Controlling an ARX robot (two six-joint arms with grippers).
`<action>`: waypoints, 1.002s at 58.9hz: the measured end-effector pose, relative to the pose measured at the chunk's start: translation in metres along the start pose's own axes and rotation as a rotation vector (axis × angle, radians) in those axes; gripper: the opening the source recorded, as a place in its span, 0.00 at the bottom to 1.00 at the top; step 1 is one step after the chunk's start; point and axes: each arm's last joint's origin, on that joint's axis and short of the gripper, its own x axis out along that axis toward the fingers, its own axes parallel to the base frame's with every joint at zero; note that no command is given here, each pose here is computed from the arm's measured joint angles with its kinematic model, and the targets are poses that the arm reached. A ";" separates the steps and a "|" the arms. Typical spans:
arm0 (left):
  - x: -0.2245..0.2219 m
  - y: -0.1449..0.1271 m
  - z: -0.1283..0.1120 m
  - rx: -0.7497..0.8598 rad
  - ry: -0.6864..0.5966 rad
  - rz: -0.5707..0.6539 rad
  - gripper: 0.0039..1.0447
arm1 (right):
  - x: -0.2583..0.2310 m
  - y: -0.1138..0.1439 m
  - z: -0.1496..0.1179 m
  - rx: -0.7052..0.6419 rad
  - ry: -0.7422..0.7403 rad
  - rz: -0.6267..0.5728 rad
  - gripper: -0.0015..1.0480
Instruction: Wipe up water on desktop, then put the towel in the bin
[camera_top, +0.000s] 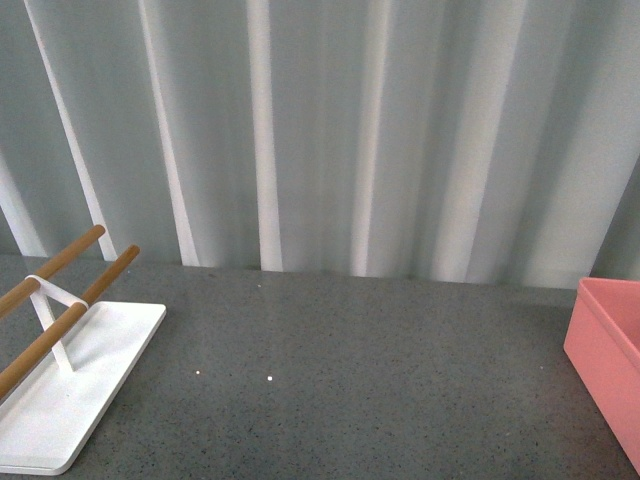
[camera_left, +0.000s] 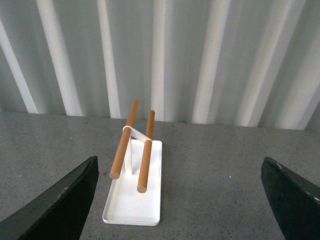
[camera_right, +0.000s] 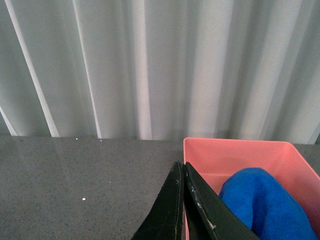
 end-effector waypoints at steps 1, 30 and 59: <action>0.000 0.000 0.000 0.000 0.000 0.000 0.94 | -0.001 0.000 0.000 0.000 0.000 0.000 0.03; 0.000 0.000 0.000 0.000 0.000 0.000 0.94 | -0.018 0.000 -0.004 0.002 0.029 0.000 0.03; 0.000 0.000 0.000 0.000 -0.001 0.000 0.94 | -0.023 0.000 -0.003 0.002 0.005 -0.003 0.37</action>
